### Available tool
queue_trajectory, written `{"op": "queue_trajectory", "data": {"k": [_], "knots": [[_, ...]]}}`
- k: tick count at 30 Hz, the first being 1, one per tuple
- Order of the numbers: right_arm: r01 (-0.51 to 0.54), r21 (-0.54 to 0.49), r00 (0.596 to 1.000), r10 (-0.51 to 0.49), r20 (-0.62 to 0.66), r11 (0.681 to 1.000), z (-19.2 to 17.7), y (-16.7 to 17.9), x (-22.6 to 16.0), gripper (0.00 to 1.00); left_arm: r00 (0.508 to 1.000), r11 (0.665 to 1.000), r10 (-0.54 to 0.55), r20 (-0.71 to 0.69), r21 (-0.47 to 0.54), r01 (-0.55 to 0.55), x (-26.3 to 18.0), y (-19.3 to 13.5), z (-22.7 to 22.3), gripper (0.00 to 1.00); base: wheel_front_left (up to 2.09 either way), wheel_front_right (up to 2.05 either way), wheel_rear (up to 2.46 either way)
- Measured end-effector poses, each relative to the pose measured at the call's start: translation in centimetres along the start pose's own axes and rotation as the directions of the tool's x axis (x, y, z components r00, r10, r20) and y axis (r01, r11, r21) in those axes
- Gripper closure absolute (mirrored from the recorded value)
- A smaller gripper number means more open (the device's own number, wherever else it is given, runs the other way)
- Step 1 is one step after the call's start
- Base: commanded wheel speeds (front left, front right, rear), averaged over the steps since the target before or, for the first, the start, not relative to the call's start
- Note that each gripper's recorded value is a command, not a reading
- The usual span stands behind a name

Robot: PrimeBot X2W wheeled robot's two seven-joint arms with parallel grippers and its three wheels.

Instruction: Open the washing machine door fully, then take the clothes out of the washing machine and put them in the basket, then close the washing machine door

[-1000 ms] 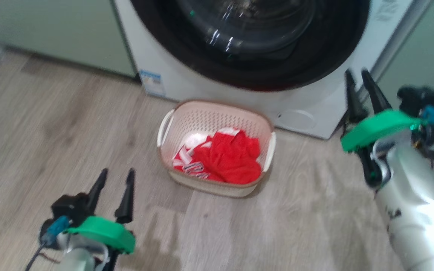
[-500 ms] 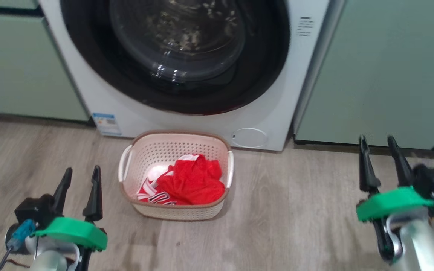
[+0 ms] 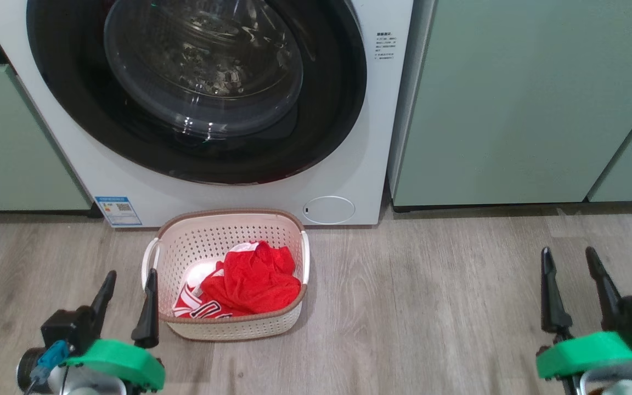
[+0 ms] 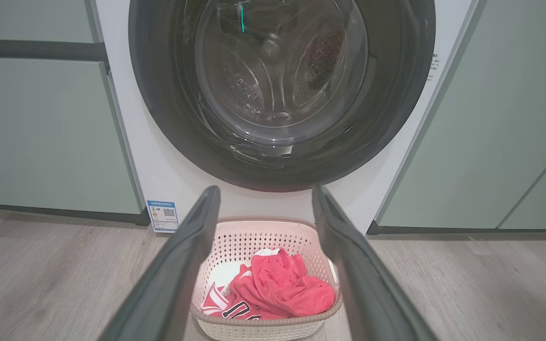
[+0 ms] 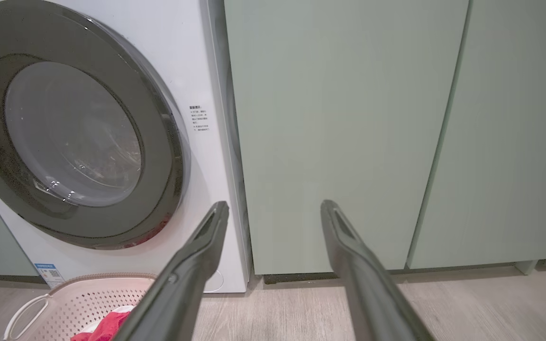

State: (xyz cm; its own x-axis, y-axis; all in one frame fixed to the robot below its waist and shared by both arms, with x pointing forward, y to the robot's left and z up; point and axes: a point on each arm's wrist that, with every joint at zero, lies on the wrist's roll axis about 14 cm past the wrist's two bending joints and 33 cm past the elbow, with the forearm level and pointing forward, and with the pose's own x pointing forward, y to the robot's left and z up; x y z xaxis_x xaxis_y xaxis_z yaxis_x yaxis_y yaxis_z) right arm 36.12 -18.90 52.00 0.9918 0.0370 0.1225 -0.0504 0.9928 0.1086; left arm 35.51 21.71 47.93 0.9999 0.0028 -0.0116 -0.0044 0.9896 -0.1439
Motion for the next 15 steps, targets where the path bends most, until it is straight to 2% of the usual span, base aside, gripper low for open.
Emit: {"op": "queue_trajectory", "data": {"k": [6,15], "knots": [[0.019,-0.004,0.999,-0.019,-0.033,1.000,-1.0,-0.6,-1.4,0.00,1.000,1.000,-0.002,-0.002,-0.013,0.002,0.0,-0.5,-0.2,0.00,0.00,0.00,0.00],[0.043,0.000,0.999,-0.043,-0.020,0.999,-0.6,-1.2,-1.7,0.00,1.000,1.000,0.004,-0.012,-0.019,-0.004,-0.1,-0.4,-0.5,0.00,0.00,0.00,0.00]]}}
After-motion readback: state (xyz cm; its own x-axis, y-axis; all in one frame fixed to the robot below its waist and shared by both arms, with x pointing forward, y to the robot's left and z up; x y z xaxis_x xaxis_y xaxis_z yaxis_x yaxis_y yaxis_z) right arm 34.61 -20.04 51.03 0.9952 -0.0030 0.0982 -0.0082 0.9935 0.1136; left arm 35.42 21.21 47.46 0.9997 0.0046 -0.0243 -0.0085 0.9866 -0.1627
